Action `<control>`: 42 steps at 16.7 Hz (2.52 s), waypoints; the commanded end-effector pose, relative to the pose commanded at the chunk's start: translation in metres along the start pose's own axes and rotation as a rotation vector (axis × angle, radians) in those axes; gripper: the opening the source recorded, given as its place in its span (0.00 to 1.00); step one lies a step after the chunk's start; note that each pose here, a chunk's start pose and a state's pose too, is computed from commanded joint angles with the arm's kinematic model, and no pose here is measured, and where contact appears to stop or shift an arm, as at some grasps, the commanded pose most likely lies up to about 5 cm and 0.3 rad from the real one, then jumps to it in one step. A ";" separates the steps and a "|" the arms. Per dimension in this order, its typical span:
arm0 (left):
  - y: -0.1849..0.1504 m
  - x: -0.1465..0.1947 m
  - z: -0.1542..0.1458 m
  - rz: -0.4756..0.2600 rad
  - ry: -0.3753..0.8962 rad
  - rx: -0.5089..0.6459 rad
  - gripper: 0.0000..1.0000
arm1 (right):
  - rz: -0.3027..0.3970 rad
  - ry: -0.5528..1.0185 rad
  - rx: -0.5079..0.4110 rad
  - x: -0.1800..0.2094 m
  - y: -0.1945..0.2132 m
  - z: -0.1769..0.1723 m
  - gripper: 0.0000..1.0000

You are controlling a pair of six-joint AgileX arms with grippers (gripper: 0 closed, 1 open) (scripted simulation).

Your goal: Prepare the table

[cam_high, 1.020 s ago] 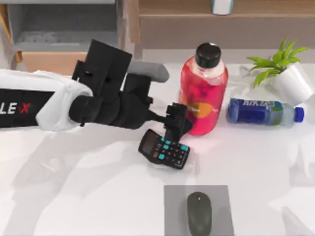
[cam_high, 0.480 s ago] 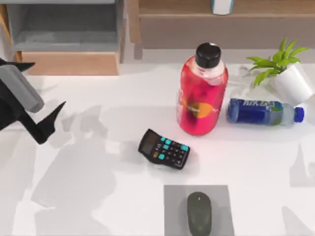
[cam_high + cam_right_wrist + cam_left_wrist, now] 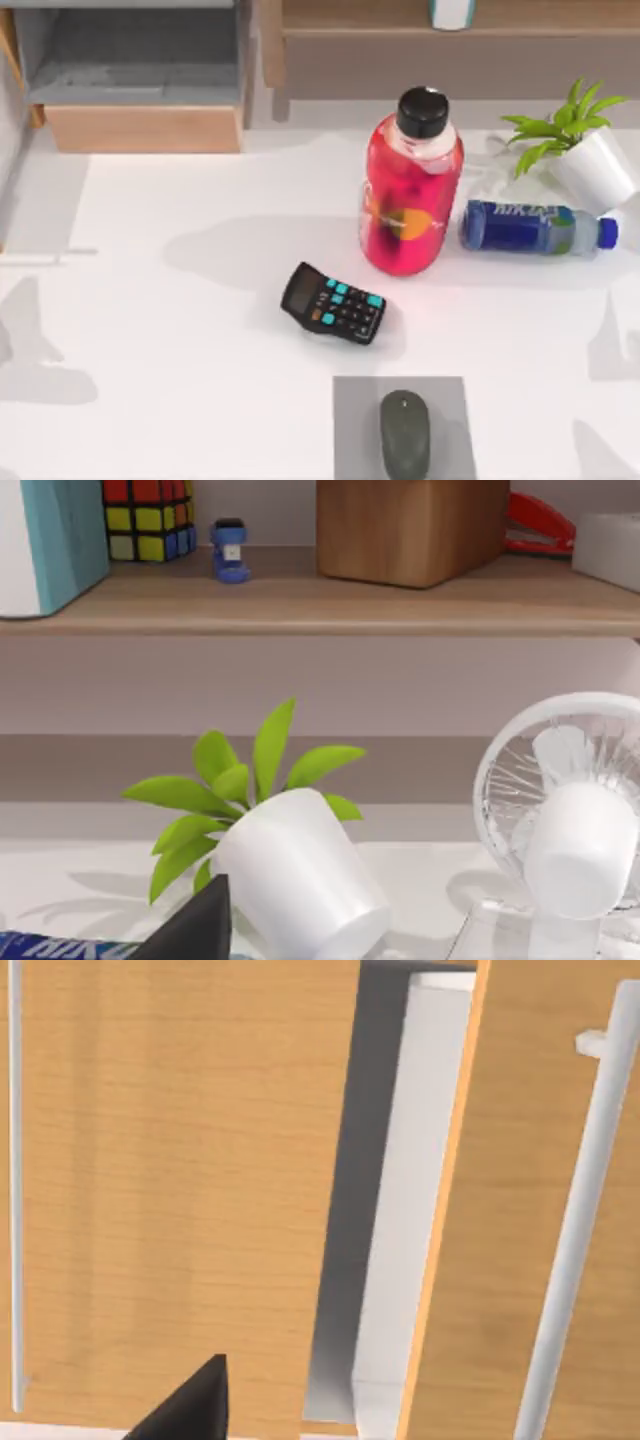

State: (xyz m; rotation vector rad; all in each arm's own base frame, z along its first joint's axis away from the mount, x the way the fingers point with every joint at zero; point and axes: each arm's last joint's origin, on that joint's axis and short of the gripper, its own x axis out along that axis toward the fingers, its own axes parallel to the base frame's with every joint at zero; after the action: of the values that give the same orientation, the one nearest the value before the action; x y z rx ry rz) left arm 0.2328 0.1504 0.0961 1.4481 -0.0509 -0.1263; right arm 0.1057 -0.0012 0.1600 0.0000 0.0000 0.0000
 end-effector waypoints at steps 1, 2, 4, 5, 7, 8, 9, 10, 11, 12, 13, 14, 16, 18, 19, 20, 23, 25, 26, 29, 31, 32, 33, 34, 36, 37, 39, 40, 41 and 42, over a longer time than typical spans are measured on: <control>0.000 -0.003 -0.010 0.020 0.039 0.053 1.00 | 0.000 0.000 0.000 0.000 0.000 0.000 1.00; 0.001 -0.005 -0.017 0.036 0.071 0.093 1.00 | 0.000 0.000 0.000 0.000 0.000 0.000 1.00; 0.002 -0.006 -0.024 0.048 0.095 0.121 1.00 | 0.000 0.000 0.000 0.000 0.000 0.000 1.00; 0.002 -0.006 -0.024 0.048 0.095 0.121 1.00 | 0.000 0.000 0.000 0.000 0.000 0.000 1.00; 0.002 -0.006 -0.024 0.048 0.095 0.121 1.00 | 0.000 0.000 0.000 0.000 0.000 0.000 1.00; 0.002 -0.006 -0.022 0.047 0.090 0.120 1.00 | 0.000 0.000 0.000 0.000 0.000 0.000 1.00; 0.002 -0.005 -0.023 0.047 0.092 0.120 1.00 | 0.000 0.000 0.000 0.000 0.000 0.000 1.00; 0.002 -0.002 -0.024 0.048 0.094 0.121 1.00 | 0.000 0.000 0.000 0.000 0.000 0.000 1.00; 0.003 0.003 -0.024 0.048 0.095 0.121 1.00 | 0.000 0.000 0.000 0.000 0.000 0.000 1.00; 0.003 0.009 -0.025 0.048 0.095 0.121 1.00 | 0.000 0.000 0.000 0.000 0.000 0.000 1.00; 0.003 0.014 -0.026 0.048 0.095 0.121 1.00 | 0.000 0.000 0.000 0.000 0.000 0.000 1.00; 0.003 0.018 -0.026 0.048 0.095 0.121 1.00 | 0.000 0.000 0.000 0.000 0.000 0.000 1.00; 0.003 0.019 -0.026 0.048 0.095 0.121 1.00 | 0.000 0.000 0.000 0.000 0.000 0.000 1.00; 0.003 0.019 -0.026 0.048 0.095 0.121 1.00 | 0.000 0.000 0.000 0.000 0.000 0.000 1.00; 0.003 0.019 -0.026 0.048 0.095 0.121 0.92 | 0.000 0.000 0.000 0.000 0.000 0.000 1.00; 0.003 0.019 -0.026 0.048 0.095 0.121 0.85 | 0.000 0.000 0.000 0.000 0.000 0.000 1.00; 0.003 0.019 -0.026 0.048 0.095 0.121 0.62 | 0.000 0.000 0.000 0.000 0.000 0.000 1.00; 0.003 0.019 -0.026 0.048 0.095 0.121 0.47 | 0.000 0.000 0.000 0.000 0.000 0.000 1.00; 0.003 0.019 -0.026 0.048 0.095 0.121 0.40 | 0.000 0.000 0.000 0.000 0.000 0.000 1.00; 0.003 0.019 -0.026 0.048 0.095 0.121 0.17 | 0.000 0.000 0.000 0.000 0.000 0.000 1.00; 0.003 0.019 -0.026 0.048 0.095 0.121 0.02 | 0.000 0.000 0.000 0.000 0.000 0.000 1.00; 0.003 0.019 -0.026 0.048 0.095 0.121 0.00 | 0.000 0.000 0.000 0.000 0.000 0.000 1.00; 0.003 0.019 -0.026 0.048 0.095 0.121 0.00 | 0.000 0.000 0.000 0.000 0.000 0.000 1.00; 0.003 0.019 -0.026 0.048 0.095 0.121 0.00 | 0.000 0.000 0.000 0.000 0.000 0.000 1.00; 0.003 0.019 -0.026 0.048 0.095 0.121 0.00 | 0.000 0.000 0.000 0.000 0.000 0.000 1.00; 0.003 0.019 -0.026 0.048 0.095 0.121 0.00 | 0.000 0.000 0.000 0.000 0.000 0.000 1.00; 0.003 0.019 -0.026 0.048 0.095 0.121 0.00 | 0.000 0.000 0.000 0.000 0.000 0.000 1.00; -0.001 0.018 -0.027 0.033 0.098 0.104 0.00 | 0.000 0.000 0.000 0.000 0.000 0.000 1.00; -0.001 0.019 -0.027 0.034 0.100 0.105 0.00 | 0.000 0.000 0.000 0.000 0.000 0.000 1.00; 0.000 0.022 -0.029 0.037 0.106 0.109 0.00 | 0.000 0.000 0.000 0.000 0.000 0.000 1.00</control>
State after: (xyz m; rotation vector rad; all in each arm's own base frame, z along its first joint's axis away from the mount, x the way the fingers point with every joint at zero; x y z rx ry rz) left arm 0.2579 0.1761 0.0921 1.5593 0.0026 -0.0164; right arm 0.1057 -0.0012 0.1600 0.0000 0.0000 0.0000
